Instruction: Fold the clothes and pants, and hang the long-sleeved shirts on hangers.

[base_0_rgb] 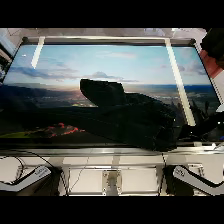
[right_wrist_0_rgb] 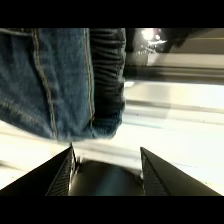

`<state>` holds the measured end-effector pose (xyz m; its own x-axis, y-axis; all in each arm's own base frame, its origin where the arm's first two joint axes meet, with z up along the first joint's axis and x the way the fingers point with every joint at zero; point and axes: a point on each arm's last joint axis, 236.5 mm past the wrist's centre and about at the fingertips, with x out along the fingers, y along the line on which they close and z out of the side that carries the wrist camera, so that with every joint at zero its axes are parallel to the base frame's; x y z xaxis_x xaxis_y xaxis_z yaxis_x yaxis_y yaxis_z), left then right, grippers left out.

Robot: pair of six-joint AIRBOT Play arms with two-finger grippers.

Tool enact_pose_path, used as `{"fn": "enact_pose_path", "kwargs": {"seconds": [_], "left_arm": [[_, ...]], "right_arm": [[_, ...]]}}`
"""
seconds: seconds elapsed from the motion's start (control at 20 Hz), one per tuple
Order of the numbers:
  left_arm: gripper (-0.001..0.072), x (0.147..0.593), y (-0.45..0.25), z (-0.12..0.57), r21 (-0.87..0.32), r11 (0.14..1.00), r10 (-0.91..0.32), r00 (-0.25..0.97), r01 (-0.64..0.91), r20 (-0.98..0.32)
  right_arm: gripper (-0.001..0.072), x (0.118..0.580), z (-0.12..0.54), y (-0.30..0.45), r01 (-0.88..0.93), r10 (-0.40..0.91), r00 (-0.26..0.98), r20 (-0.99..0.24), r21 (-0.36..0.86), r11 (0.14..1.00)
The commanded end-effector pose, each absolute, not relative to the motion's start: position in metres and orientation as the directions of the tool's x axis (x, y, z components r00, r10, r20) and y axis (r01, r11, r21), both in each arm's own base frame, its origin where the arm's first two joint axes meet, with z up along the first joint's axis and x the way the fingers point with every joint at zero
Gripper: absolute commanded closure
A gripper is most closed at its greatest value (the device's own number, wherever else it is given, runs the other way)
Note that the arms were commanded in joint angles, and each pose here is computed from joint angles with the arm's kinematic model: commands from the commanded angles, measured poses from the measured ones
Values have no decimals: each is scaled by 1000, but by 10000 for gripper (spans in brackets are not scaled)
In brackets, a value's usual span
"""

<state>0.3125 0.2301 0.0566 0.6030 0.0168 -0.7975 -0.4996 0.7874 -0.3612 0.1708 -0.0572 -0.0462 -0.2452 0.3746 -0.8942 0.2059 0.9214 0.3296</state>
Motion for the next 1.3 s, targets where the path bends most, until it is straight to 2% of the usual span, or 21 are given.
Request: {"fn": "enact_pose_path", "kwargs": {"seconds": [0.0, 0.45, 0.5, 0.65, 0.7, 0.75, 0.8, 0.95, 1.1, 1.15, 1.25], "left_arm": [[681, 311, 229, 55, -357, 789, 13, 594, -499, -804], [681, 309, 225, 54, -363, 789, -3, 588, -495, -809], [682, 309, 225, 54, -363, 789, -4, 587, -495, -809], [681, 308, 223, 52, -367, 789, -14, 582, -493, -813], [681, 306, 220, 50, -372, 787, -27, 576, -491, -817], [681, 304, 216, 46, -379, 785, -45, 565, -490, -824], [681, 302, 212, 41, -390, 781, -71, 550, -488, -832], [682, 296, 190, 17, -451, 744, -201, 479, -492, -855], [682, 306, 127, -5, -579, 675, -451, 367, -457, -814], [682, 319, 98, -7, -645, 647, -544, 348, -406, -764], [683, 373, 41, 3, -798, 532, -684, 412, -282, -602]], "right_arm": [[268, 175, -62, -48, 229, 399, -203, -894, 353, 907], [270, 185, -86, -22, 284, 473, -108, -874, 429, 857], [303, 186, -85, -20, 287, 482, -105, -870, 437, 852], [550, 194, -77, -5, 305, 547, -68, -835, 504, 808], [658, 194, -69, 6, 308, 591, -69, -804, 547, 779], [689, 190, -61, 16, 301, 635, -86, -768, 588, 751], [689, 185, -53, 24, 285, 669, -109, -735, 622, 729], [690, 207, -32, 35, 272, 728, -35, -685, 694, 666], [692, 259, 15, 45, 176, 793, 140, -593, 803, 570], [692, 275, 31, 46, 102, 794, 179, -580, 814, 572], [694, 320, 46, 32, 1, 709, 282, -646, 740, 673]]}}
